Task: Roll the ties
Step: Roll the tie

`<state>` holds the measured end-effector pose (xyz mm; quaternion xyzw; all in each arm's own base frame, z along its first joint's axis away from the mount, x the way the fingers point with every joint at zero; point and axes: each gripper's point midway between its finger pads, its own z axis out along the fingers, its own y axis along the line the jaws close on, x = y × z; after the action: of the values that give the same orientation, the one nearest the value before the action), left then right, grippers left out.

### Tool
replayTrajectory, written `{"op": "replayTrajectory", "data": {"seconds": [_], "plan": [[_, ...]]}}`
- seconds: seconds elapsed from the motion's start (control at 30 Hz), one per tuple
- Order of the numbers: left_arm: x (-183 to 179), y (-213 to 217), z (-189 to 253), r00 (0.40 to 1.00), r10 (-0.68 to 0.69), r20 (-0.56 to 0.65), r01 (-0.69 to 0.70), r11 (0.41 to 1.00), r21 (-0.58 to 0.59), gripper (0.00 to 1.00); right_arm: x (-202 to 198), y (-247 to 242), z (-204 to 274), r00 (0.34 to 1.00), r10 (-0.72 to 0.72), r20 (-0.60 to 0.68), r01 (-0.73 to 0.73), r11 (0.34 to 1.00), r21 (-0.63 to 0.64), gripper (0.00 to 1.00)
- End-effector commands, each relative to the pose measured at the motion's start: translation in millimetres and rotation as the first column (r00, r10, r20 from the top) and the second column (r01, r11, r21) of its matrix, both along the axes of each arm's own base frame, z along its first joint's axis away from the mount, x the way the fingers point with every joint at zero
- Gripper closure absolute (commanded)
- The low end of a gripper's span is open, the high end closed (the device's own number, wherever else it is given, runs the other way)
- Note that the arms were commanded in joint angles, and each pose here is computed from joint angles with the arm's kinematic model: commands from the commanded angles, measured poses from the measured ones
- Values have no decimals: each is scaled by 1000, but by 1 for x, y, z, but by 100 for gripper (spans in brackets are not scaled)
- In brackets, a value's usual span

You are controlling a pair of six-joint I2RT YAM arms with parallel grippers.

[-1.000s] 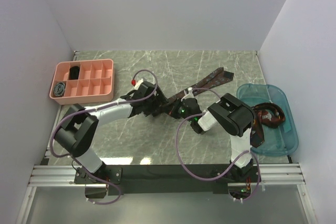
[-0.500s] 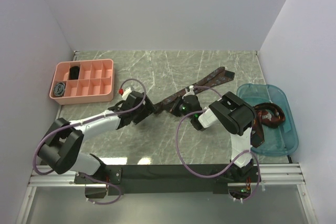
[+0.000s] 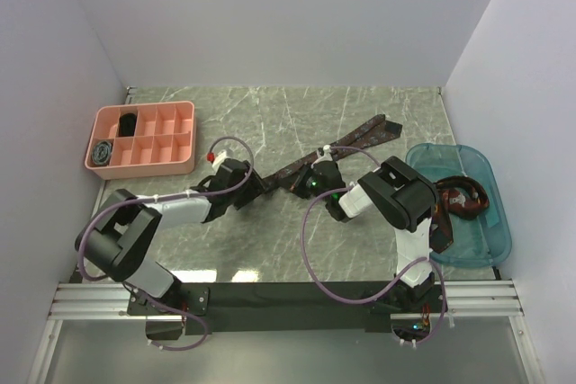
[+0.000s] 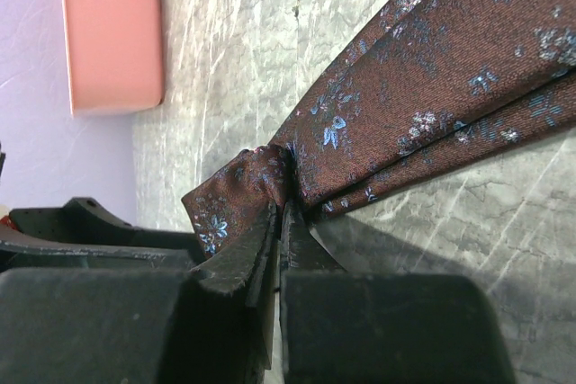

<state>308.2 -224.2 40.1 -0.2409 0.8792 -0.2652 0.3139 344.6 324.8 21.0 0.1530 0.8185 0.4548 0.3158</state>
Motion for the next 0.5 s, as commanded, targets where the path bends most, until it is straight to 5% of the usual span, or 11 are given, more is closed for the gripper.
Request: {"op": "replayTrajectory", "data": {"seconds": [0.0, 0.33, 0.47], "plan": [[16, -11, 5, 998, -45, 53, 45, 999, 8, 32, -18, -24, -60, 990, -20, -140, -4, 986, -169, 100], [26, -8, -13, 998, -42, 42, 40, 998, 56, 44, -19, -25, -62, 989, -15, -150, -12, 984, -177, 100], [27, -6, -20, 998, -42, 37, 39, 997, 66, 60, -20, -24, -64, 988, -10, -155, -18, 983, -180, 100]]}}
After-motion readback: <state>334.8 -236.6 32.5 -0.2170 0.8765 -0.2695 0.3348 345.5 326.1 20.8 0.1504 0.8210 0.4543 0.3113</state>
